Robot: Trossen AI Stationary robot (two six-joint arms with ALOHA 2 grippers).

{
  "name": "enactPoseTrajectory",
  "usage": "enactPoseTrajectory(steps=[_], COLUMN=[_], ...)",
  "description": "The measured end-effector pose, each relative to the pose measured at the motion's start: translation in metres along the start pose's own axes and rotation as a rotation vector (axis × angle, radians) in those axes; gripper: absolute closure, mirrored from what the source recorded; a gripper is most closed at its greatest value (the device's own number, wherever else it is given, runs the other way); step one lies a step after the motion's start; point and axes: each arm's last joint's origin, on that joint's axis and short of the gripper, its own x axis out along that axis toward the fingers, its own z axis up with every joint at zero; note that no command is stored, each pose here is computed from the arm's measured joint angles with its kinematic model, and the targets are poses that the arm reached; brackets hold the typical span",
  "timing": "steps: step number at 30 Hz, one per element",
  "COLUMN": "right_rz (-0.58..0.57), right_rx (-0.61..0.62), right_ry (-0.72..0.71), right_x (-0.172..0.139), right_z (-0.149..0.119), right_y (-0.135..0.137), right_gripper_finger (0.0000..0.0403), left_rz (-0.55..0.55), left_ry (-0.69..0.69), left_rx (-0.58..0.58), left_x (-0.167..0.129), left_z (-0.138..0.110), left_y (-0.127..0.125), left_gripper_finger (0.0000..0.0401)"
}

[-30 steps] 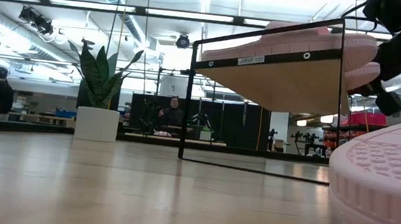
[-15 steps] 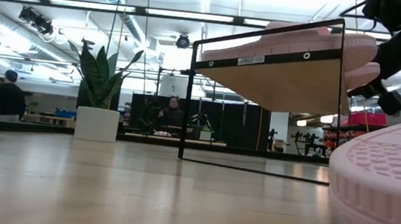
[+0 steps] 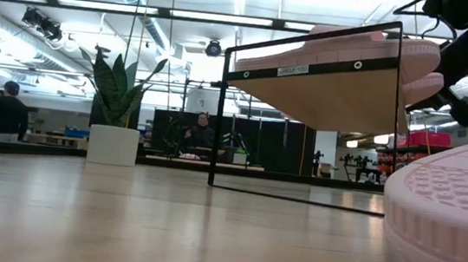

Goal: Pick and place slides into the shelf
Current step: Put the pink slide on the shelf

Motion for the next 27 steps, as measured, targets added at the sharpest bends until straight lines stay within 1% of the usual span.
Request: enactPoseTrajectory(steps=[7,13,16,20,27], right_rz=[-0.006,-0.006,-0.015,-0.017,-0.036], right_rx=[-0.081,-0.132,-0.137,-0.113,-0.129], right_ry=[0.021,0.021,0.022,0.021,0.015], right_x=[-0.0002,-0.0002,-0.0003,-0.0007,-0.0007], right_z=[-0.0004,-0.0004,-0.0004,-0.0001,0.0001], right_y=[-0.0005,-0.0006,-0.0017,-0.0021,-0.0042], right_gripper_finger=[0.0228,0.0199,0.0182,0.0167,0.0168], left_rz=[0.000,0.000,0.000,0.000,0.000], left_ry=[0.000,0.000,0.000,0.000,0.000], left_rx=[-0.001,-0.003,-0.004,-0.004,-0.008], left_x=[0.0000,0.0000,0.0000,0.0000,0.0000], left_z=[0.0000,0.0000,0.0000,0.0000,0.0000], left_y=[0.0000,0.0000,0.0000,0.0000,0.0000], left_gripper_finger=[0.0205,0.0200,0.0203,0.0208,0.0203])
